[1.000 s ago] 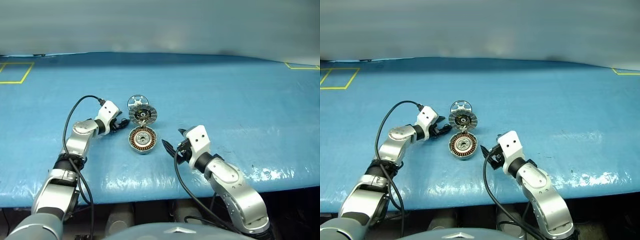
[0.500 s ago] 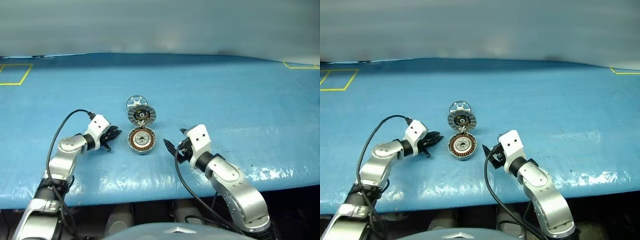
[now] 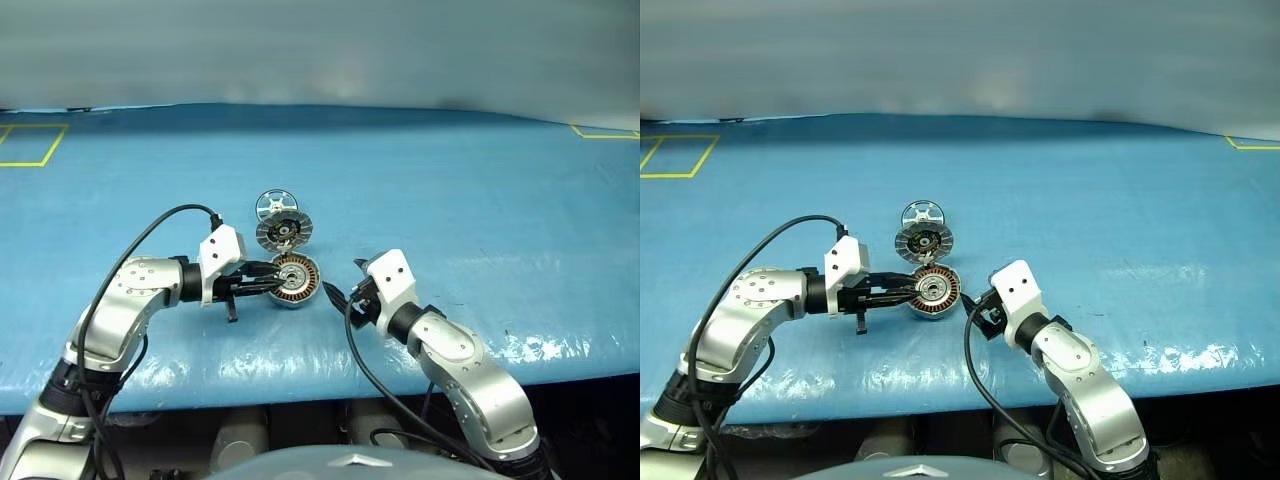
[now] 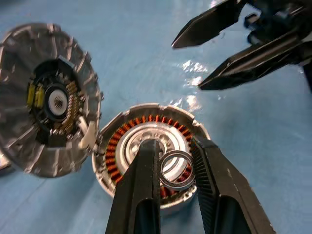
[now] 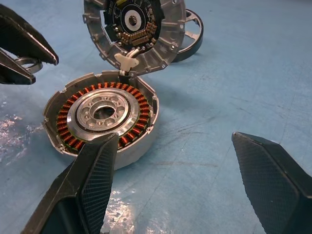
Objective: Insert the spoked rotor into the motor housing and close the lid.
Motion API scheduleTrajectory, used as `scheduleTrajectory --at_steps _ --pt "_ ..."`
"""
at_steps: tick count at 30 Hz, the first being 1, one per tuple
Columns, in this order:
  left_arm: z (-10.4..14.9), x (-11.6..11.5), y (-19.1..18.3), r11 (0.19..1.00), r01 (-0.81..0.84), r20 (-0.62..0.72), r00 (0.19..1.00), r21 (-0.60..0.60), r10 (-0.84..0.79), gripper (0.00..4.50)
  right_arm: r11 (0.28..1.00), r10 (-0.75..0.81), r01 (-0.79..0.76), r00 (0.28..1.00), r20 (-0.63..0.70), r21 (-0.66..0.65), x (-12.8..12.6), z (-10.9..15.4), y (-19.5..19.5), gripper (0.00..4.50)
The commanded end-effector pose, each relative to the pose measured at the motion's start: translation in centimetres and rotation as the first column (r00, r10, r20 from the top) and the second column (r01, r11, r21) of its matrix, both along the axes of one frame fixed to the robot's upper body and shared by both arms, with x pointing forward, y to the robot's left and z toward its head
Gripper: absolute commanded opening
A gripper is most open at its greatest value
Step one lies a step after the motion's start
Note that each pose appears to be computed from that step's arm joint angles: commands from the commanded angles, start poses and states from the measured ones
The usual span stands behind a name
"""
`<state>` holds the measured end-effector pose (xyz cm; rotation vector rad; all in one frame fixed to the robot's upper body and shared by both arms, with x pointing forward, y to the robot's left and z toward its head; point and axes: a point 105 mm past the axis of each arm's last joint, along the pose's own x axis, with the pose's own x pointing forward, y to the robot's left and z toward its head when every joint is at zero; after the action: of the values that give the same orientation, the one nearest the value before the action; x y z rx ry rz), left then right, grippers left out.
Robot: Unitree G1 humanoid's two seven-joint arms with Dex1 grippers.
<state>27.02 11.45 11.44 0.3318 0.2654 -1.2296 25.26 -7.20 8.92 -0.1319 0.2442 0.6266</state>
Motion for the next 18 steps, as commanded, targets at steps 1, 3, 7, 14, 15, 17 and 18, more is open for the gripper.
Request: scheduleTrajectory --at_steps 1,3,7,14,15,17,18 --pt "0.4 0.0 -0.9 0.998 0.058 0.016 0.998 0.011 -0.058 0.64 0.999 0.024 -0.025 0.999 0.037 0.023 -0.2 0.9 0.5 3.89" --pt "0.0 0.3 -1.0 0.998 0.055 0.018 0.998 0.029 -0.055 0.64 0.999 0.023 -0.024 0.999 0.038 0.026 -0.3 0.9 0.6 3.89" --pt "-1.1 1.4 -1.3 0.998 0.018 0.037 0.999 0.056 -0.02 0.64 0.999 0.014 -0.015 0.999 0.04 0.038 -0.3 1.0 0.6 3.89" --pt "-2.5 2.1 -2.6 0.999 0.006 0.035 0.999 0.047 -0.007 0.64 0.999 0.011 -0.013 0.999 0.042 0.043 -0.3 0.9 0.8 3.89" --pt "-2.8 2.2 -2.6 0.998 -0.002 0.037 0.999 0.058 0.0 0.64 0.999 0.012 -0.014 0.999 0.043 0.044 -0.3 1.0 0.8 3.89" --pt "-3.1 2.4 -2.5 0.997 -0.015 0.043 0.999 0.073 0.012 0.64 0.999 0.012 -0.014 0.999 0.044 0.045 -0.3 1.0 0.8 3.89" --pt "-3.2 2.5 -2.4 0.997 -0.022 0.045 0.999 0.075 0.019 0.64 0.999 0.012 -0.014 0.999 0.044 0.045 -0.3 1.0 0.8 3.89"
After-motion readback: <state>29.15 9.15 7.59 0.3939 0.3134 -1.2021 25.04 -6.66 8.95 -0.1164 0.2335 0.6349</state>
